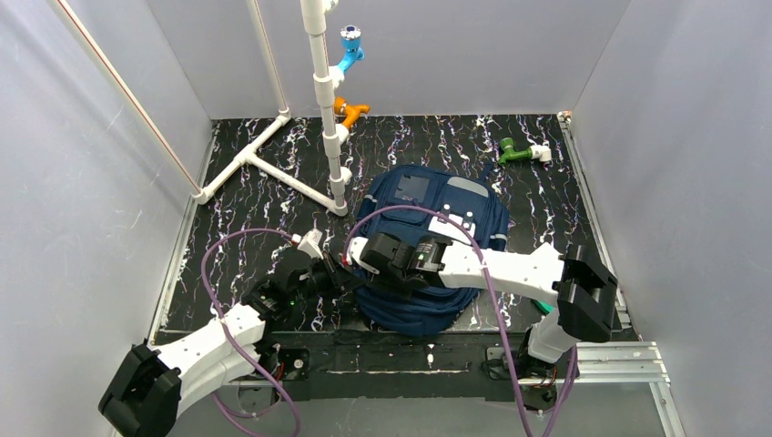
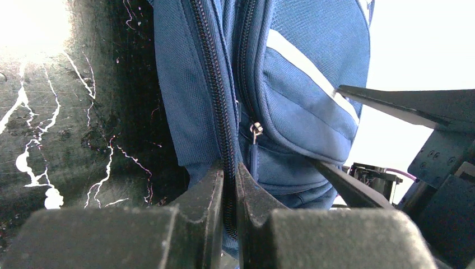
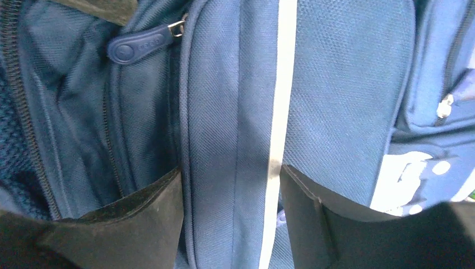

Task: Pack the student bag
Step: Unzip the student bag at the center of the board.

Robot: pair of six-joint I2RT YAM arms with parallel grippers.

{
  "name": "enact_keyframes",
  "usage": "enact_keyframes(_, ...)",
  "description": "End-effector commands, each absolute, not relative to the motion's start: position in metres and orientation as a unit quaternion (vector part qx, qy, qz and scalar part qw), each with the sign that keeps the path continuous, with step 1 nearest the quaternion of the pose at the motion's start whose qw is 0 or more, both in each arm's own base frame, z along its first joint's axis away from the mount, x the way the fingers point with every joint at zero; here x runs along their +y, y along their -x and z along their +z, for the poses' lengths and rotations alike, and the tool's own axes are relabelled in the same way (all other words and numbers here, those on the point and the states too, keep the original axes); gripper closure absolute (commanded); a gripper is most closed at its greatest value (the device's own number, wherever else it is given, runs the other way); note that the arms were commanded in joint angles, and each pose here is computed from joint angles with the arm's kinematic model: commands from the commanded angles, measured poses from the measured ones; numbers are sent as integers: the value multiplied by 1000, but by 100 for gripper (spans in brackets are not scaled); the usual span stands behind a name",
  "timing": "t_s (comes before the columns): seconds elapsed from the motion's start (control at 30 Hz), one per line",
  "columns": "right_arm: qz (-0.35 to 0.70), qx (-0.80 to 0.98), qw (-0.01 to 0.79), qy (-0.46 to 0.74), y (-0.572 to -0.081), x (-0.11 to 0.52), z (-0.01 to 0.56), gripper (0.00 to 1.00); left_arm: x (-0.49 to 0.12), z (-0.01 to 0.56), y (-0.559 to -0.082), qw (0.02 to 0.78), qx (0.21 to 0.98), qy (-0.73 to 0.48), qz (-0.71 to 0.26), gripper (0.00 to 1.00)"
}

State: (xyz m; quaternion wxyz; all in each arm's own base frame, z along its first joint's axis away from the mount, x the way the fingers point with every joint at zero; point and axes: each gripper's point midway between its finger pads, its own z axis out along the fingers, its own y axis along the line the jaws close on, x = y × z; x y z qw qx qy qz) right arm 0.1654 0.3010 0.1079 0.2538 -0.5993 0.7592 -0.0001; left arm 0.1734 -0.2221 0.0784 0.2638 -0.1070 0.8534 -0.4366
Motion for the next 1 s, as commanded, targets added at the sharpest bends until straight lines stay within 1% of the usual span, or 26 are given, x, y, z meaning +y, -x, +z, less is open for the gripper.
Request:
enact_keyframes(0.0, -104, 739, 359, 560, -200, 300, 134, 35, -239, 120, -170, 270, 822, 74, -496, 100)
enact_keyframes(0.03, -119, 738, 377, 547, -204, 298, 144, 39, -238, 119, -169, 270, 823, 75, -494, 100)
enact_keyframes(0.1, -116, 740, 405, 524, -209, 297, 160, 55, -235, 114, -167, 268, 827, 78, -489, 100)
enact_keyframes(0.17, -102, 740, 427, 510, -209, 297, 174, 75, -232, 111, -166, 270, 830, 77, -482, 100)
enact_keyframes(0.2, -95, 740, 435, 504, -209, 296, 178, 83, -231, 110, -166, 273, 833, 73, -475, 100)
enact_keyframes(0.23, -85, 738, 441, 503, -208, 296, 181, 87, -229, 111, -166, 278, 837, 64, -467, 98)
enact_keyframes(0.33, -49, 735, 434, 519, -197, 298, 174, 99, -222, 127, -171, 309, 846, 24, -434, 80)
enact_keyframes(0.37, -39, 735, 430, 523, -195, 298, 172, 99, -220, 135, -171, 319, 847, 2, -425, 71)
enact_keyframes(0.43, -17, 738, 425, 524, -189, 298, 170, 99, -220, 157, -174, 344, 840, -41, -416, 61)
enact_keyframes(0.47, -2, 739, 426, 521, -188, 299, 170, 99, -220, 166, -176, 356, 838, -59, -410, 57)
enact_keyframes(0.6, 57, 749, 433, 499, -189, 300, 177, 99, -227, 190, -185, 396, 818, -130, -396, 50)
enact_keyframes(0.67, 84, 754, 435, 485, -192, 299, 181, 99, -230, 185, -188, 408, 816, -164, -375, 48)
enact_keyframes(0.8, 114, 764, 433, 465, -196, 294, 185, 99, -236, 174, -187, 420, 805, -233, -348, 48)
enact_keyframes(0.97, 129, 771, 427, 455, -198, 290, 182, 99, -241, 159, -190, 406, 810, -257, -336, 49)
